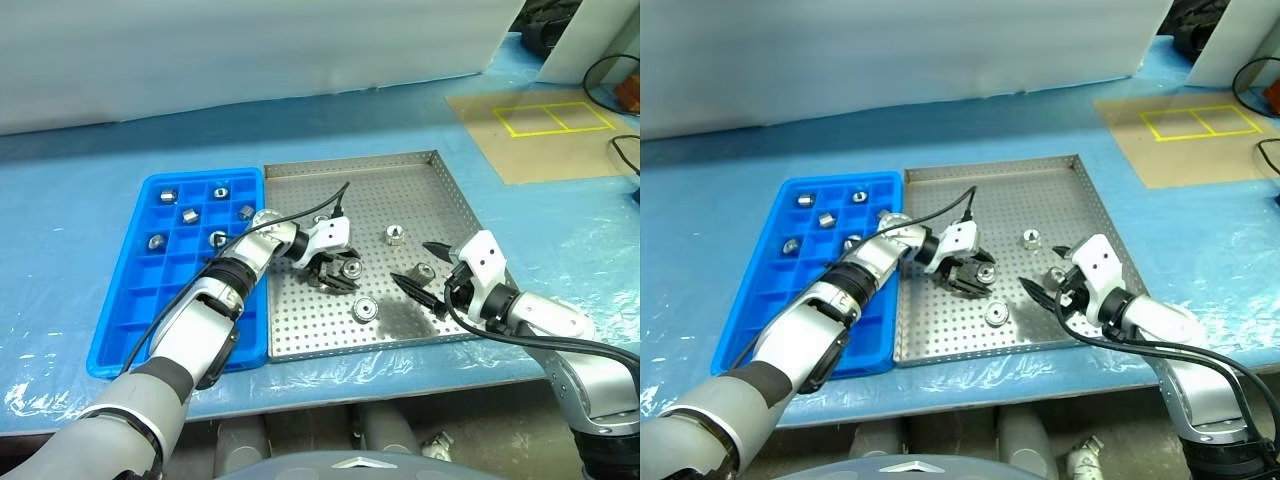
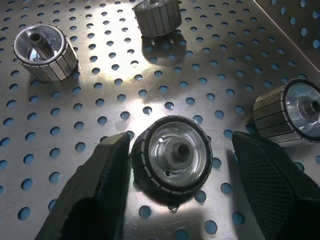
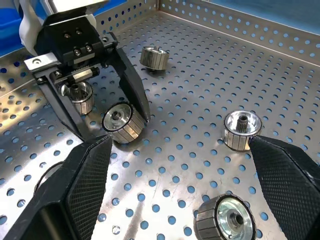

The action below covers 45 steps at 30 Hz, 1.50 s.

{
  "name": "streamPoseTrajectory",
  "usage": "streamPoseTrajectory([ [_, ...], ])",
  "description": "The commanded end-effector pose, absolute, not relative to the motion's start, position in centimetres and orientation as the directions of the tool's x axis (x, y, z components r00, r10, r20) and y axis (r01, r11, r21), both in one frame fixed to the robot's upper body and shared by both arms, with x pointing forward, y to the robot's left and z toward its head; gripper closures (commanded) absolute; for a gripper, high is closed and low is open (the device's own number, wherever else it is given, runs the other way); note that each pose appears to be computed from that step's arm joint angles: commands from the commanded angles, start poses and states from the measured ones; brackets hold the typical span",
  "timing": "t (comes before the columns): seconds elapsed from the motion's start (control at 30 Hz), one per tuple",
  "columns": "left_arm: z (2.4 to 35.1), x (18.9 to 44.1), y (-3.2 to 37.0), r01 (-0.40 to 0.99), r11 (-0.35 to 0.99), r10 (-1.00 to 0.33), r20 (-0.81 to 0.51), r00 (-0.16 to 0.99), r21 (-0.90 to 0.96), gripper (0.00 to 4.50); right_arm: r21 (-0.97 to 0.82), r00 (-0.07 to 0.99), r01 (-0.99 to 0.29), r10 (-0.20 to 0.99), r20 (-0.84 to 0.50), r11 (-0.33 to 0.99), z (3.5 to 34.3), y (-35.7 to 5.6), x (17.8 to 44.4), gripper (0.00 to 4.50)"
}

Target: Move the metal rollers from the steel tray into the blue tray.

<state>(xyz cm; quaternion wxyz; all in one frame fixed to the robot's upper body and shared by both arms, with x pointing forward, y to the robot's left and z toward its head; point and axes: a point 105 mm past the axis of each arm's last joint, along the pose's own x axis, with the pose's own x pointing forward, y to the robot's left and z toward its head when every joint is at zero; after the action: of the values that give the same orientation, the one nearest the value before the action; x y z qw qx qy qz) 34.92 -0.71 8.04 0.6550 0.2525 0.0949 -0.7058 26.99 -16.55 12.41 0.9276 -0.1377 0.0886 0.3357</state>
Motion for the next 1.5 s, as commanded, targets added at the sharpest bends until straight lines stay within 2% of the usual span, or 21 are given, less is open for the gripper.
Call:
streamPoseTrajectory([
  [0.03,8.1,34.5,-0.6,0.974,-0.134,-0.885,-0.465,-0.035,0.181,1.22,-0.232,0.76,-0.65,0.613,-0.214,0.724,13.5,-16.1,27.1,0.0],
  [0.1,8.3,33.9,-0.4,0.976,-0.165,-0.888,-0.451,-0.085,0.141,1.37,-0.234,0.759,-0.651,0.615,-0.213,0.722,13.5,-16.1,27.2,0.0],
  [0.2,8.5,34.3,-0.3,0.979,-0.135,-0.893,-0.446,-0.053,0.152,2.1,-0.237,0.758,-0.653,0.618,-0.211,0.72,13.6,-16.1,27.3,0.0],
  [0.3,8.5,34.2,0.2,0.982,-0.132,-0.889,-0.453,-0.057,0.136,2.1,-0.241,0.754,-0.657,0.623,-0.208,0.715,13.7,-16.0,27.5,0.0],
  [0.4,8.6,34.3,0.5,0.981,-0.122,-0.89,-0.454,-0.04,0.153,2.57,-0.235,0.743,-0.669,0.636,-0.208,0.705,13.7,-15.7,27.6,0.0],
  [0.67,12.4,34.4,1.4,0.962,-0.08,-0.932,-0.362,0.021,0.261,2.57,-0.237,0.726,-0.688,0.656,-0.206,0.686,13.9,-15.3,28.0,0.0],
  [0.87,15.8,33.6,5.5,0.951,-0.05,-0.942,-0.331,0.057,0.305,2.57,-0.232,0.672,-0.739,0.716,-0.191,0.632,14.5,-14.0,28.7,0.0],
  [1.0,17.1,32.8,9.2,0.95,-0.019,-0.929,-0.356,0.098,0.313,2.57,-0.239,0.591,-0.8,0.793,-0.148,0.551,16.4,-12.0,29.9,0.0],
  [1.17,18.8,32.5,13.2,0.945,0.089,-0.906,-0.368,0.208,0.316,2.57,-0.262,0.43,-0.885,0.892,-0.14,0.385,17.8,-8.7,31.2,0.0],
  [1.3,19.4,32.4,16.8,0.904,0.254,-0.859,-0.35,0.374,0.343,2.57,-0.285,0.252,-0.937,0.956,-0.147,0.204,18.4,-4.9,31.8,0.0],
  [1.5,19.0,30.5,20.2,0.848,0.419,-0.792,-0.327,0.516,0.324,2.57,-0.307,0.079,-0.951,0.986,-0.148,0.03,18.9,-1.2,32.1,0.0],
])
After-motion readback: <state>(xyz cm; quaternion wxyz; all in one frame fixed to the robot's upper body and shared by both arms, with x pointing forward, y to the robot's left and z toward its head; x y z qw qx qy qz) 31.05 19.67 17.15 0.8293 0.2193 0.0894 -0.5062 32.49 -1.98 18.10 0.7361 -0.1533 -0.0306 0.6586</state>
